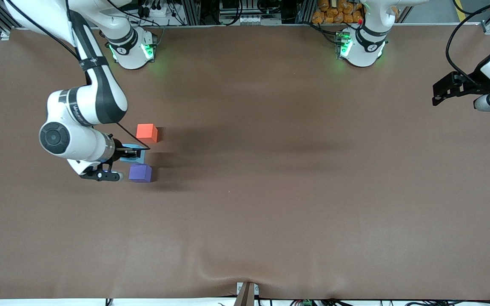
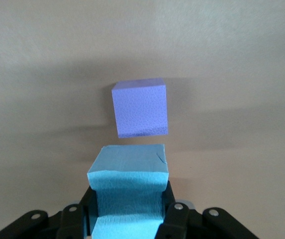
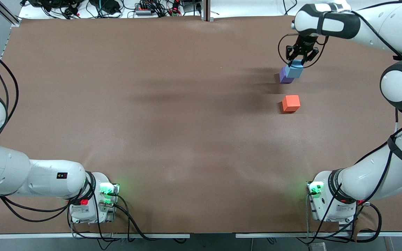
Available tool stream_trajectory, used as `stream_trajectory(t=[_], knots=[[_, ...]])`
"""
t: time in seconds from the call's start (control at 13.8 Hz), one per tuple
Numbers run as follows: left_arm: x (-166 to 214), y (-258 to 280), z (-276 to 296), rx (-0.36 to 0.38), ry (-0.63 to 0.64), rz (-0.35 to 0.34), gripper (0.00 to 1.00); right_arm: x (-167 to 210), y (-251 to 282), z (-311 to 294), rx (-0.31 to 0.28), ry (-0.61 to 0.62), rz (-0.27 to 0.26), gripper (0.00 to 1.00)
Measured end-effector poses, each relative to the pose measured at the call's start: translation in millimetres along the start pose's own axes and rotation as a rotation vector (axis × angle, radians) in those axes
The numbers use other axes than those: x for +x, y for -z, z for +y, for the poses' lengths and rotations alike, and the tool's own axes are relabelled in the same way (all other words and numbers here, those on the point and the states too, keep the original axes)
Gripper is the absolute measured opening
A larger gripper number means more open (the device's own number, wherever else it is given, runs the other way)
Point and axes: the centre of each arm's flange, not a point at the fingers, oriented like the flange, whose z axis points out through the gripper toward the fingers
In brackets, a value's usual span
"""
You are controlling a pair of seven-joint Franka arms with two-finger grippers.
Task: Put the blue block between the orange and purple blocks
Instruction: 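Carry the light blue block with the right gripper beside the purple block, then lower the light blue block between the orange and purple blocks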
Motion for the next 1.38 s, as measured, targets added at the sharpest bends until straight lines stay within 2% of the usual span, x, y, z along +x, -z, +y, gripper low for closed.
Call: stream_trajectory(t=[0.36, 0.73, 0.94, 1.38], knots=[[0.1, -0.9, 1.3, 0.0, -0.002, -0.002, 1.0, -10.5, -41.3, 5.5, -0.002, 0.02, 0.02, 0.53], [0.4, -2.7, -0.4, 0.0, 0.001, -0.006, 1.0, -15.1, -53.5, 5.8, -0.001, 0.042, 0.032, 0.53], [0.5, -3.0, -1.3, 0.0, 0.002, -0.006, 1.0, -19.4, -67.1, 10.5, 0.001, 0.056, 0.069, 0.53], [0.4, -3.1, -2.8, 0.0, 0.005, -0.007, 1.0, -28.6, -90.5, 17.0, 0.002, 0.053, 0.108, 0.53]])
